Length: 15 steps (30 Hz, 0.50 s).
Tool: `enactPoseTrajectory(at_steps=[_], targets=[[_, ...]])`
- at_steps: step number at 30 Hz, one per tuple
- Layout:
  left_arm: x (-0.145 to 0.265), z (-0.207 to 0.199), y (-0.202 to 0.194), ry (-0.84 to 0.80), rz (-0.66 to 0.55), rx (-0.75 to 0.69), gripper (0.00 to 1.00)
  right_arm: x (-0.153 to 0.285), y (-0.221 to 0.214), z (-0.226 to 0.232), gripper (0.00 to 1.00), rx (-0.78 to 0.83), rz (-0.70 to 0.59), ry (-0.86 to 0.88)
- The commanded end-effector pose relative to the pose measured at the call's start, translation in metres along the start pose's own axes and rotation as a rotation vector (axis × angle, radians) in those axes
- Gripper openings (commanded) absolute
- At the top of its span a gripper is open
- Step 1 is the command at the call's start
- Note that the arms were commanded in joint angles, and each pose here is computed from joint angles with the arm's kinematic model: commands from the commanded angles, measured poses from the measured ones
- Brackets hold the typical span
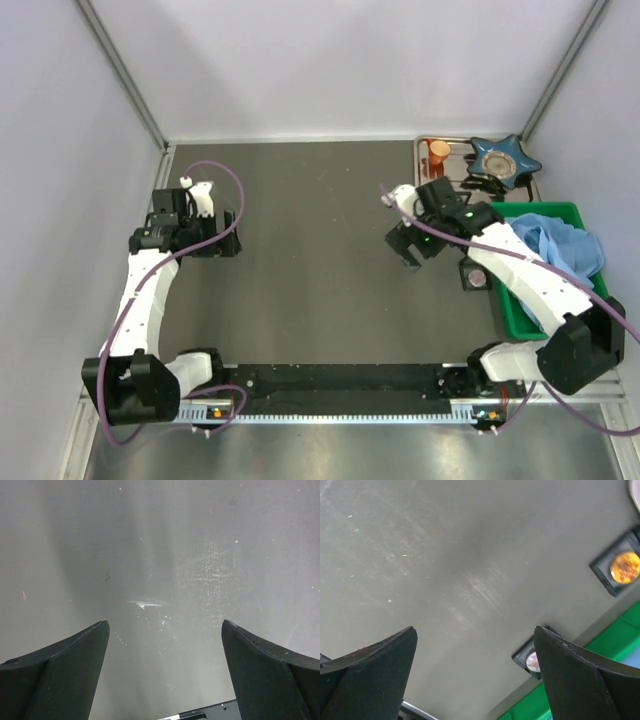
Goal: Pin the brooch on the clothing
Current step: Pick up the clothes from the bin.
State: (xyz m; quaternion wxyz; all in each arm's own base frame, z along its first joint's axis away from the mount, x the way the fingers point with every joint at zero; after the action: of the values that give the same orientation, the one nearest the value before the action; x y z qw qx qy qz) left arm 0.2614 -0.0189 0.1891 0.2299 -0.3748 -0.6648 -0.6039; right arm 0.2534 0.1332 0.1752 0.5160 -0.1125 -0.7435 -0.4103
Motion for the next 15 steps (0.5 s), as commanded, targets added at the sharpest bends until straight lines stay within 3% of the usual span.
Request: enactPoseTrajectory(at_steps=[1, 2, 5, 9, 15], targets=[[0.011, -0.001, 0.027, 0.020, -0.099, 0.001, 0.98, 0.050, 0.006, -0.050, 0.99, -0.161, -0.144, -0.105], [0.013, 0.000, 0.034, 0.027, -0.116, -0.004, 0.99, 0.060, -0.007, -0.077, 0.99, -0.250, -0.149, -0.153], [0.015, -0.002, 0.042, 0.016, -0.136, -0.013, 0.99, 0.081, -0.030, -0.107, 0.99, -0.317, -0.151, -0.202], [0.014, -0.005, 0.046, -0.011, -0.143, -0.020, 0.99, 0.113, -0.090, -0.157, 0.99, -0.473, -0.118, -0.317], [0.006, -0.007, 0.041, -0.036, -0.110, -0.007, 0.98, 0.121, -0.161, -0.179, 0.99, -0.543, 0.013, -0.383]])
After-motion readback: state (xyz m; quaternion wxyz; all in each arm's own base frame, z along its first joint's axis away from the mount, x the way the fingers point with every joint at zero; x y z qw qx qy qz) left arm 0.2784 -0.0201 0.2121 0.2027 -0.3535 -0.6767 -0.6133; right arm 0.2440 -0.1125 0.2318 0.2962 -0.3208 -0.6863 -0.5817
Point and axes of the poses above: each gripper's point midway between its finger pads, its own x axis back along the fingers, its own z axis along the line the jaws close on, y = z × x, the point moved 3 cm from there along x, back along the fingers, and after that the axes turned 2 degrees about -x, right-handed, at the moved point
